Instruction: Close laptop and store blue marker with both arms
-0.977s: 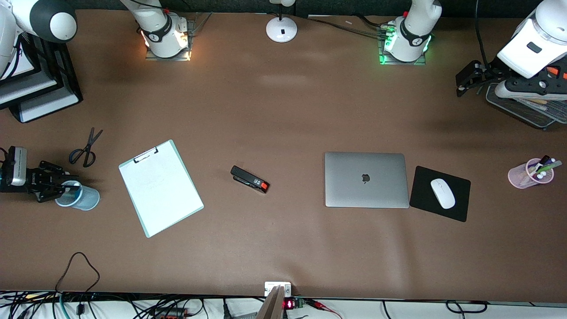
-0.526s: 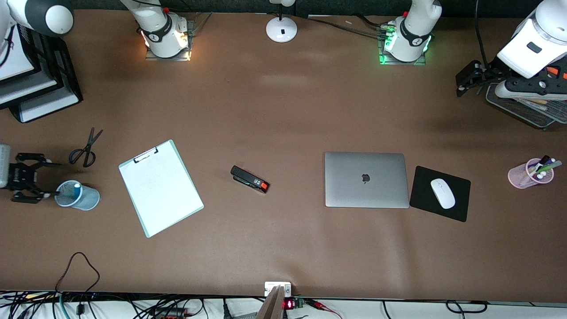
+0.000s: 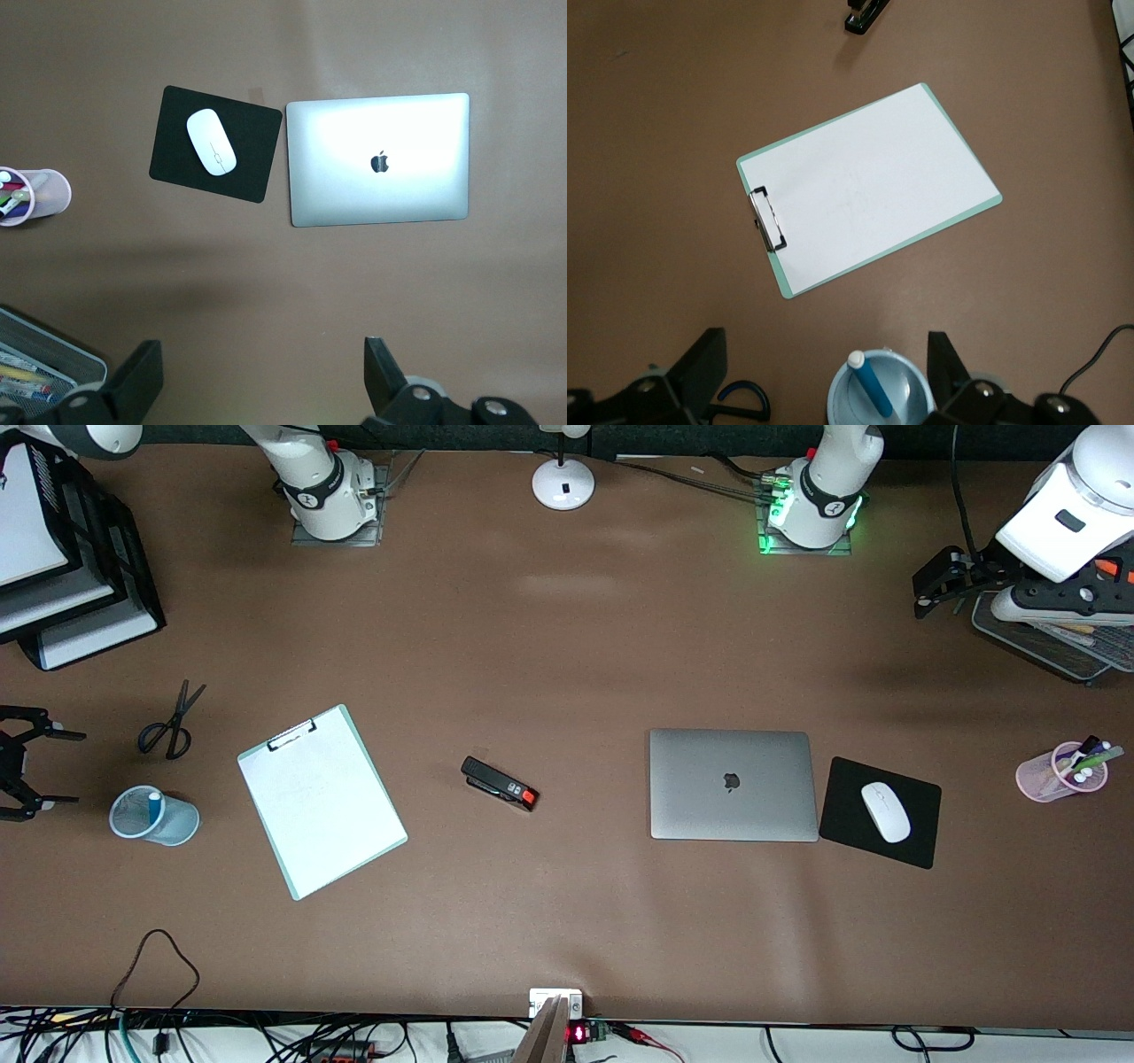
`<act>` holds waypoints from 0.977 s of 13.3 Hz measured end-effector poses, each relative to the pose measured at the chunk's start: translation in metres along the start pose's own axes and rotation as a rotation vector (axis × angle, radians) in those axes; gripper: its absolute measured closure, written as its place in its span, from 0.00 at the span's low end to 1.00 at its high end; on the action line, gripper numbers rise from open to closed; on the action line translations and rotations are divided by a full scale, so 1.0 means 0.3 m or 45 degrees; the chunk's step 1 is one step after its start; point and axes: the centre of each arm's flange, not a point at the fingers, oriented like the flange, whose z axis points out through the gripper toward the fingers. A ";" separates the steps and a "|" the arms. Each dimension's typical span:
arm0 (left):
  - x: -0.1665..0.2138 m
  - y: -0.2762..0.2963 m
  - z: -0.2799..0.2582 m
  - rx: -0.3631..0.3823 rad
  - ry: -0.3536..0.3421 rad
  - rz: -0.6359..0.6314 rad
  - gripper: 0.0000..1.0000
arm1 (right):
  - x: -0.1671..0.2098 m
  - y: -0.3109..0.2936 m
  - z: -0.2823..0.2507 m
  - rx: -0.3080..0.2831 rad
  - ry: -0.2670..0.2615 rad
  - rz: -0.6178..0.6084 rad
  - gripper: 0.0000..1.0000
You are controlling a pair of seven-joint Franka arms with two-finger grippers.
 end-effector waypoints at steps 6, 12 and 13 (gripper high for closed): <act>0.005 0.000 0.009 0.000 -0.006 0.000 0.00 | 0.232 -0.022 -0.032 0.036 -0.087 0.194 0.00; 0.006 -0.001 0.011 0.000 -0.008 0.000 0.00 | 0.461 -0.065 -0.029 0.040 -0.162 0.466 0.00; 0.006 -0.001 0.011 0.000 -0.008 0.000 0.00 | 0.477 -0.071 -0.020 0.044 -0.168 0.539 0.00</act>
